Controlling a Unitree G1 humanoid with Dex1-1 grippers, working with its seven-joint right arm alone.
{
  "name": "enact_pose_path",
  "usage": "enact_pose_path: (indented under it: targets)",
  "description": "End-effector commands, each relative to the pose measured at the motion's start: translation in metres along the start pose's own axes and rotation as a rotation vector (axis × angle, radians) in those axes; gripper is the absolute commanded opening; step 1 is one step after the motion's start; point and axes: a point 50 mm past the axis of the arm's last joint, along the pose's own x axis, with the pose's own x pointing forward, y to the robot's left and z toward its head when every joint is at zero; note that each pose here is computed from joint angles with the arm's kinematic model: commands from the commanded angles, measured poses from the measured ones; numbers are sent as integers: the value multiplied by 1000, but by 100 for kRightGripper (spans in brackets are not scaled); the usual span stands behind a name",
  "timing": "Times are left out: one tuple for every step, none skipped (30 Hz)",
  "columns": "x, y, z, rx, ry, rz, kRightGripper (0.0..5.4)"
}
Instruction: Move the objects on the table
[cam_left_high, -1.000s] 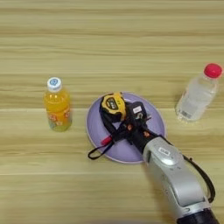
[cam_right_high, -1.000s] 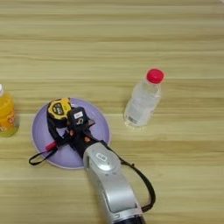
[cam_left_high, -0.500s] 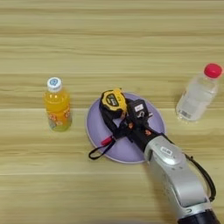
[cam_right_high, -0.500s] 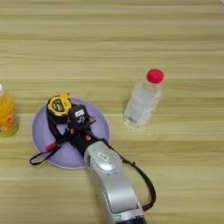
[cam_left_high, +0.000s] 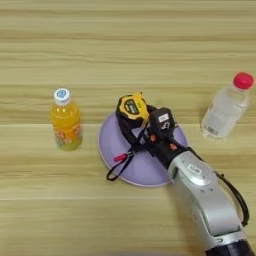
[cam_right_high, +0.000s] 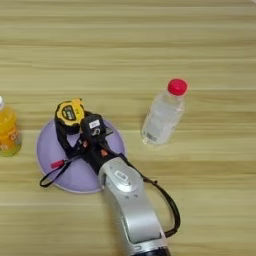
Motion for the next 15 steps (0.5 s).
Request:
enact_pose_path:
  targets:
    - [5, -4, 35, -33, -157, -7, 417]
    - [5, -5, 37, -37, -164, -9, 417]
    - [4, -6, 41, -43, -176, -13, 417]
    - [3, -6, 44, -49, -188, -16, 417]
    - [2, -7, 49, -56, -203, -19, 417]
    - [1, -8, 53, -61, -218, -23, 417]
    - [0, -9, 57, -65, -230, -26, 417]
    - [-1, -9, 61, -68, -240, -29, 417]
    - [-2, -10, 63, -71, -249, -32, 417]
    - [-3, -11, 66, -73, -256, -36, 417]
    - [-3, -12, 68, -75, -262, -39, 417]
    - [-4, -13, 71, -77, -270, -42, 416]
    - [-4, -13, 75, -80, -279, -43, 416]
    - [-4, -13, 77, -82, -285, -44, 416]
    - [-5, -14, 79, -84, -289, -45, 416]
